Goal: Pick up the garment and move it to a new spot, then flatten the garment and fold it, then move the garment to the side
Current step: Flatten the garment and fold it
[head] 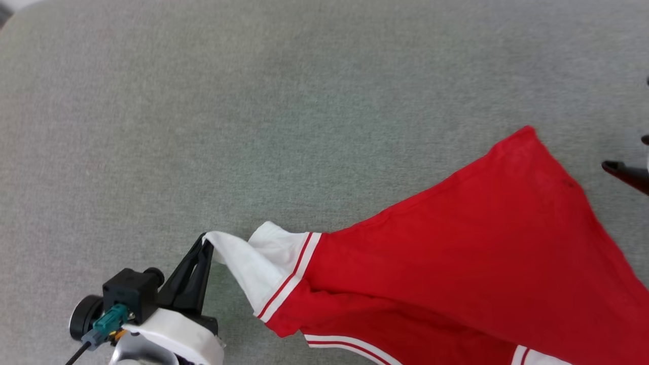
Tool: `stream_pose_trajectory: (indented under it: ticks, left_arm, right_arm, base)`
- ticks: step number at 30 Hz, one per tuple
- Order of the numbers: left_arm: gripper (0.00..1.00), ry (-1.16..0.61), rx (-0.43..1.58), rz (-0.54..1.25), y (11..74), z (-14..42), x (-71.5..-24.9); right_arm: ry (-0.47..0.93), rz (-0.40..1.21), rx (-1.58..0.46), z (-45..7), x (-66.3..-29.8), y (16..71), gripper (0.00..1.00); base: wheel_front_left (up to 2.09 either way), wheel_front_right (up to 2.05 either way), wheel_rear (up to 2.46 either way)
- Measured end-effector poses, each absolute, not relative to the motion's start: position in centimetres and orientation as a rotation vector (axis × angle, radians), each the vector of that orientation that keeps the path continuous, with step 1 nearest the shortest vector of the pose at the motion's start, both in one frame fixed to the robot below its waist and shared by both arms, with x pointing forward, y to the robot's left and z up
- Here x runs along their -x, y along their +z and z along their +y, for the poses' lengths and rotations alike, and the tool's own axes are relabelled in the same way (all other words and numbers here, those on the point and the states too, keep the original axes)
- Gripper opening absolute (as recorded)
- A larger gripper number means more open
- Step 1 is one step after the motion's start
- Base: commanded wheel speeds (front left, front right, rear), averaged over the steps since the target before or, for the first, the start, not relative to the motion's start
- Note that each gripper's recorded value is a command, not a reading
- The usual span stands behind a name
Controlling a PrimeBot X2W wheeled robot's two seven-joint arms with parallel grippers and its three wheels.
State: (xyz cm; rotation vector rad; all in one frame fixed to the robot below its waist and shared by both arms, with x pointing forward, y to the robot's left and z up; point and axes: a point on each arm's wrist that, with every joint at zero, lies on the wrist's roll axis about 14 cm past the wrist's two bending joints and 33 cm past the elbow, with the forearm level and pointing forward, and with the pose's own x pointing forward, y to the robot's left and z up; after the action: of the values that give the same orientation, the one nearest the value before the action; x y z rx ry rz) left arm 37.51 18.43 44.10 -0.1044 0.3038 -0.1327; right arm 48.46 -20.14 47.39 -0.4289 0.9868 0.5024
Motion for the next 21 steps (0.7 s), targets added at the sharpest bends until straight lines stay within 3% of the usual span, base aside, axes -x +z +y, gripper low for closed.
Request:
stream_pose_trajectory:
  ticks: [11, 20, 21]
  left_arm:
    - [0.0, -0.122, 0.095, 0.327, 42.5, 18.7, -39.0]
    - [0.0, -0.095, 0.088, 0.358, 41.3, 19.4, -39.1]
    - [0.0, -0.097, 0.087, 0.356, 41.3, 19.4, -39.2]
  right_arm:
    - [0.586, 1.137, 0.448, -15.1, -53.3, 41.0, 1.0]
    - [0.647, 1.208, 0.454, -13.8, -52.8, 35.8, 1.0]
    - [0.647, 1.2, 0.445, -13.7, -52.9, 35.8, 0.8]
  base:
    - [0.0, 0.0, 0.0]
    - [0.0, 0.0, 0.0]
    - [0.0, 0.0, 0.0]
